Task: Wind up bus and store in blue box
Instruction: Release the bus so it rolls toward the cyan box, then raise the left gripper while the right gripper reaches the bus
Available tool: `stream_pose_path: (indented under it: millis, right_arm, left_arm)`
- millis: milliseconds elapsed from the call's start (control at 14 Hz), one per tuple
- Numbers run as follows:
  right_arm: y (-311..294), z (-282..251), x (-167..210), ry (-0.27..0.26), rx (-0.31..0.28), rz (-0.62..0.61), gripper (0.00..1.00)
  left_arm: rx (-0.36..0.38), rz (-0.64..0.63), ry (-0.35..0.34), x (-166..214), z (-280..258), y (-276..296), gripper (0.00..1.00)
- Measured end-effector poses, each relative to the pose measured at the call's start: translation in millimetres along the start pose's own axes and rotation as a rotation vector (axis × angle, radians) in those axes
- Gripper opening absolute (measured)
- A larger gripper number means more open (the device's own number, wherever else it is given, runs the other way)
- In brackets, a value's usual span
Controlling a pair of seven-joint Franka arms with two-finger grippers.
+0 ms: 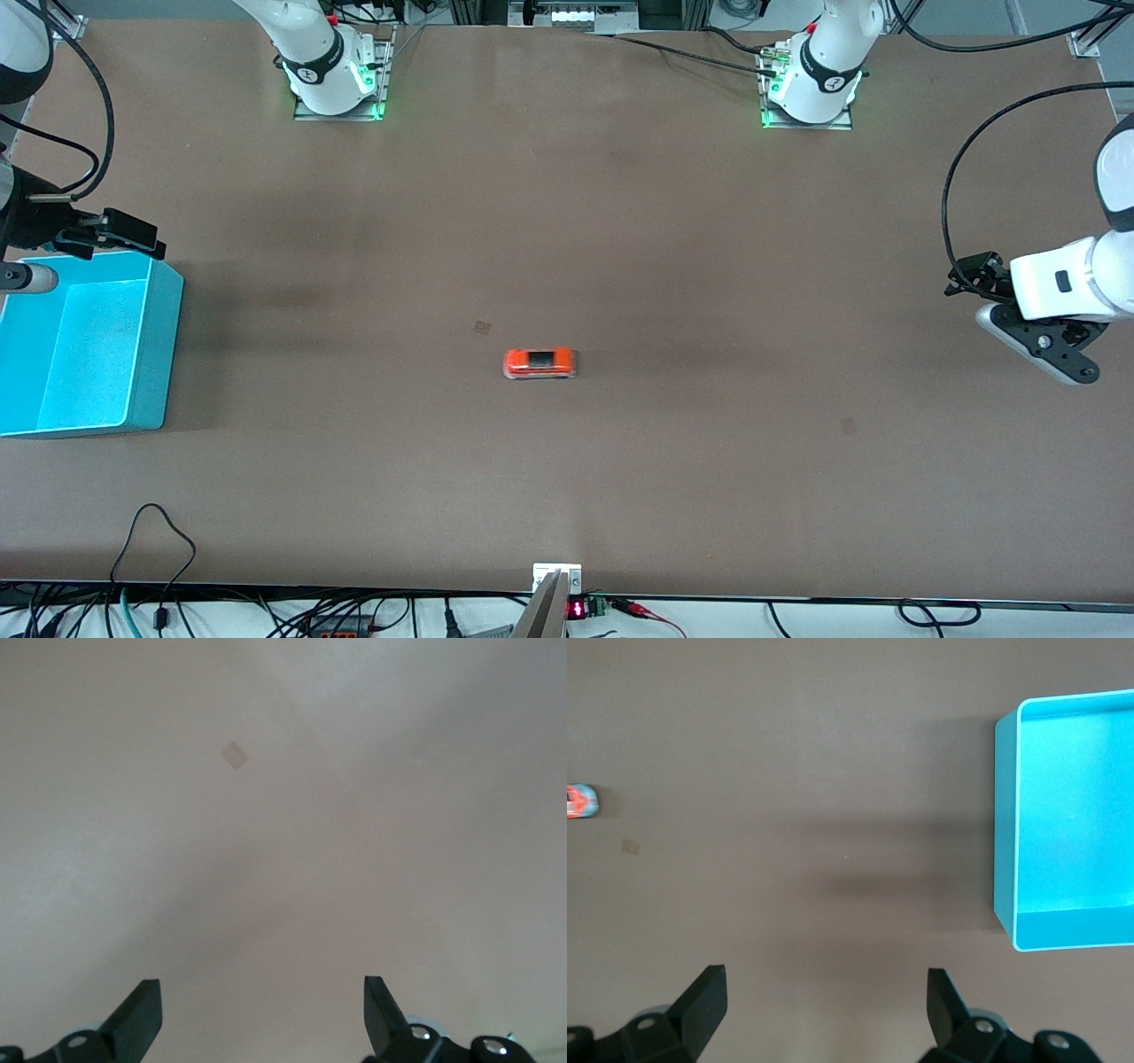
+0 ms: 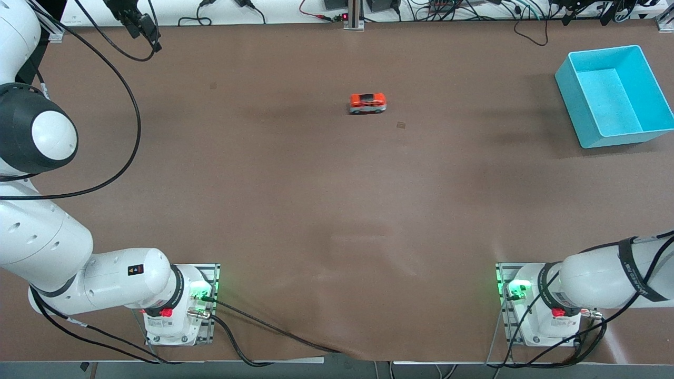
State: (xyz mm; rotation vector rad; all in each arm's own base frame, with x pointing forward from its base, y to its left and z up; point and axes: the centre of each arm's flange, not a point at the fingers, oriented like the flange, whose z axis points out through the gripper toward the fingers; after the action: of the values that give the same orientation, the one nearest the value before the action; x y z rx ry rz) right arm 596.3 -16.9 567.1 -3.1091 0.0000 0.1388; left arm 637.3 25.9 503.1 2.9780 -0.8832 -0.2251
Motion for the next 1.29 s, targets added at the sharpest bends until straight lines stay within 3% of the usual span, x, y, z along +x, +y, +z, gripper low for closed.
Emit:
stream_pose_path:
  millis: [214, 357, 500, 714, 1286]
  right_arm:
    - [0.2, 1.7, 0.8, -0.003, 0.000, 0.000, 1.00]
    - [1.0, 4.4, 2.1, -0.008, 0.000, 0.002, 1.00]
    - [3.2, 7.0, 3.4, -0.012, 0.000, 0.006, 1.00]
    - [5.0, 8.0, 3.9, -0.014, 0.000, 0.009, 1.00]
    - [-1.3, 33.0, 15.3, -0.057, 0.000, -0.005, 1.00]
  left_arm:
    - [0.035, -0.244, 0.050, -12.8, -41.1, 27.2, 1.00]
    - [-0.008, -0.438, 0.093, -32.9, -59.4, 39.1, 1.00]
    - [-0.048, -0.532, 0.121, -53.5, -63.8, 42.7, 1.00]
    - [-0.031, -0.556, 0.160, -70.4, -72.1, 49.1, 1.00]
    - [-0.024, -0.560, 0.129, -78.6, -70.4, 55.8, 1.00]
